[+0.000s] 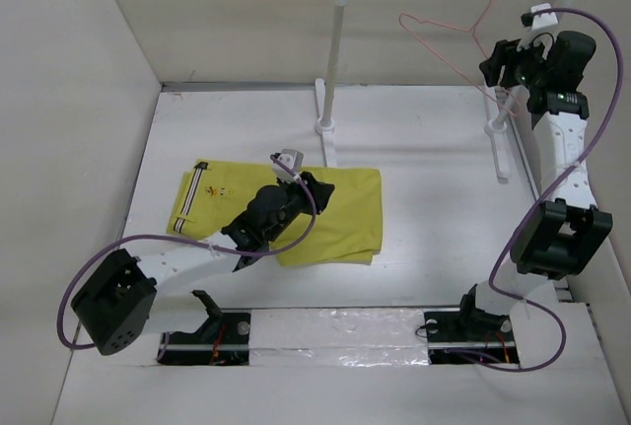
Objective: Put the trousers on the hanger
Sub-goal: Pick up the hanger from the clothesline.
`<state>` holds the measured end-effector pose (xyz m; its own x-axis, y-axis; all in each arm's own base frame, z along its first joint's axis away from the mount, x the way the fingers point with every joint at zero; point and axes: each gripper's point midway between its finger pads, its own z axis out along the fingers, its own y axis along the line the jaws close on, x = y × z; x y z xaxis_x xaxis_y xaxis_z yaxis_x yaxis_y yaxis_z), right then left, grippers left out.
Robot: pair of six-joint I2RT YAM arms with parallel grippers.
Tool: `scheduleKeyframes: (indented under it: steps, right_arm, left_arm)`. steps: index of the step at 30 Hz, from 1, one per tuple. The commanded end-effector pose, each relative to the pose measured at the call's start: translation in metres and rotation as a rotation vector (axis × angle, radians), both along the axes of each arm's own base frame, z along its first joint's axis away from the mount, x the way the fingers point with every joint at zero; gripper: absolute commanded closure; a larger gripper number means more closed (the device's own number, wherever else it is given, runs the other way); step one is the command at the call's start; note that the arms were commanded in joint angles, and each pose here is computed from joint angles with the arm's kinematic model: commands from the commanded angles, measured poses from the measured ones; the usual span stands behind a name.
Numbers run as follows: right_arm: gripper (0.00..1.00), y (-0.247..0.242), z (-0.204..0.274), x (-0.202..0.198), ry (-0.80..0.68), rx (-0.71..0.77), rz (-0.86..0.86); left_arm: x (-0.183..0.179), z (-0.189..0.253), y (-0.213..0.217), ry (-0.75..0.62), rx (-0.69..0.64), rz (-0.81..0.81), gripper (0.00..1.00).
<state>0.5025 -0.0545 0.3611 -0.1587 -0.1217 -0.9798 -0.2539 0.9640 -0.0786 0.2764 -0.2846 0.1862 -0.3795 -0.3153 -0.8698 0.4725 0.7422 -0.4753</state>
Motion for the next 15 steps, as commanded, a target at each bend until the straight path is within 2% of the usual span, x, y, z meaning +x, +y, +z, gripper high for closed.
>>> scheduleKeyframes:
  steps: [1, 4, 8, 9, 12, 15]
  right_arm:
    - [0.37, 0.012, 0.004, 0.002, -0.025, 0.0, 0.069]
    - [0.43, 0.01, -0.001, 0.005, -0.021, 0.006, 0.058]
    - [0.64, 0.027, 0.006, 0.001, -0.047, 0.012, 0.106]
    - [0.66, 0.029, 0.007, 0.001, -0.053, 0.007, 0.089]
    - [0.66, 0.029, 0.007, 0.001, -0.05, 0.002, 0.068]
    - [0.58, 0.024, 0.004, 0.0, -0.049, -0.009, 0.039]
  left_arm:
    - [0.0, 0.017, -0.007, -0.042, -0.04, -0.021, 0.74]
    - [0.001, 0.016, -0.006, -0.038, -0.035, -0.015, 0.74]
    - [0.001, 0.015, -0.007, -0.036, -0.036, -0.016, 0.75]
    - [0.001, 0.013, -0.008, -0.033, -0.032, -0.017, 0.75]
    - [0.002, 0.012, -0.009, -0.028, -0.03, -0.02, 0.75]
    - [0.001, 0.011, -0.01, -0.028, -0.031, -0.023, 0.75]
